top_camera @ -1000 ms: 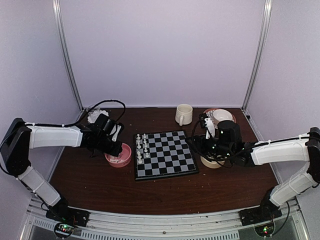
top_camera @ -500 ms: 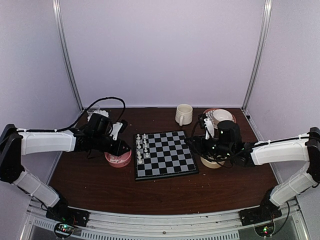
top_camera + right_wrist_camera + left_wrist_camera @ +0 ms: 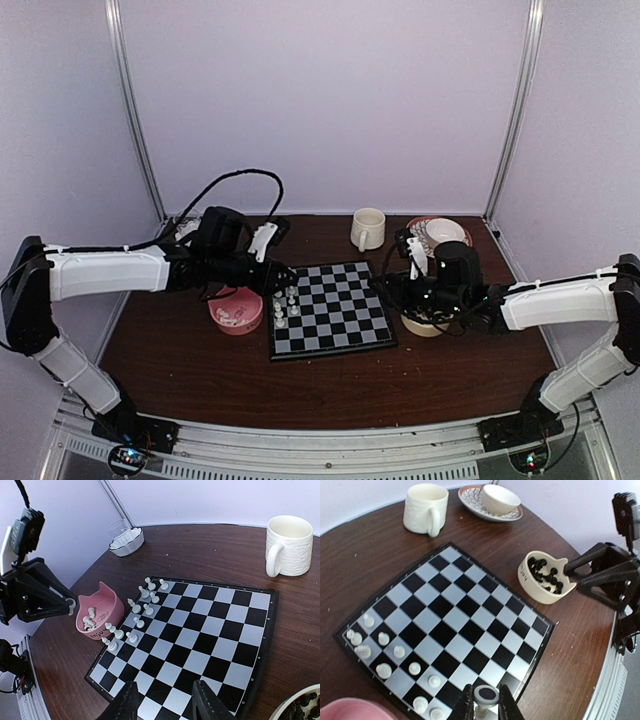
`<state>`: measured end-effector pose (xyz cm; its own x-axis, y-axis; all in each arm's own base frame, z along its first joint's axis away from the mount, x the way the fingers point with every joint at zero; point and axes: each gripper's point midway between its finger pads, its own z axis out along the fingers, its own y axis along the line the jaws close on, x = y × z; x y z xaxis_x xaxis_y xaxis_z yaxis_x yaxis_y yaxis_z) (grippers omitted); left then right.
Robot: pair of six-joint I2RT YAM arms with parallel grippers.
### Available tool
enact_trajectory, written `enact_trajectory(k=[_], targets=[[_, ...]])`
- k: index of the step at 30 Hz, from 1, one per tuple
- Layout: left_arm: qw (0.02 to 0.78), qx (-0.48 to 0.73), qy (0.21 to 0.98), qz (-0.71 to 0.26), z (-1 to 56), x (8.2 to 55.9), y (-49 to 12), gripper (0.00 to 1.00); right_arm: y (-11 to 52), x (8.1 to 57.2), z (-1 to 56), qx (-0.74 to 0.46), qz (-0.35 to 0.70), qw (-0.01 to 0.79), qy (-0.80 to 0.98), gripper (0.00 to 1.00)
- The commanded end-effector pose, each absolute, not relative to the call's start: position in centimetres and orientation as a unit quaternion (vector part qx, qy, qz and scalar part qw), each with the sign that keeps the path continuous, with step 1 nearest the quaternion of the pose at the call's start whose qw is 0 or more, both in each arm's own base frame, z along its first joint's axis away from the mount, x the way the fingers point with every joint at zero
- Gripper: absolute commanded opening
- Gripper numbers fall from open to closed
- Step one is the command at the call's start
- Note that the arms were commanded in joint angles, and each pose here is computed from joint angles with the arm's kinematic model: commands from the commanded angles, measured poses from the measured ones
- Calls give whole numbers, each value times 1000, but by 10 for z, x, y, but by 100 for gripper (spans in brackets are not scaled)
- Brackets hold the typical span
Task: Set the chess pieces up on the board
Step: Pass from the left arm to the right
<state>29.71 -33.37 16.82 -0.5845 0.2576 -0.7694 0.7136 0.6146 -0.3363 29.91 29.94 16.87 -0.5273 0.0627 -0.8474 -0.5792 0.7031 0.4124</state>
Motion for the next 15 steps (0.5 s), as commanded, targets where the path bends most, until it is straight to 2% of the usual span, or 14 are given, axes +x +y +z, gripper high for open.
enact_trajectory(k=[1, 4, 6, 7, 9, 12, 15], targets=[[379, 312, 806, -330, 184, 304, -367, 12, 295, 299, 184, -162, 351, 482, 786, 41], [386, 336, 798, -319, 170, 302, -383, 12, 290, 300, 188, -161, 340, 491, 786, 45], [385, 353, 794, -310, 157, 299, -389, 12, 286, 300, 188, -159, 331, 494, 788, 52], [385, 359, 793, -307, 154, 297, -391, 12, 284, 301, 188, -156, 328, 497, 788, 57], [386, 370, 790, -301, 147, 295, -393, 12, 280, 302, 187, -149, 321, 501, 790, 76], [389, 379, 787, -292, 143, 291, -394, 12, 275, 305, 183, -133, 309, 505, 795, 98], [395, 392, 785, -274, 141, 287, -397, 12, 272, 309, 182, -122, 303, 507, 798, 100]])
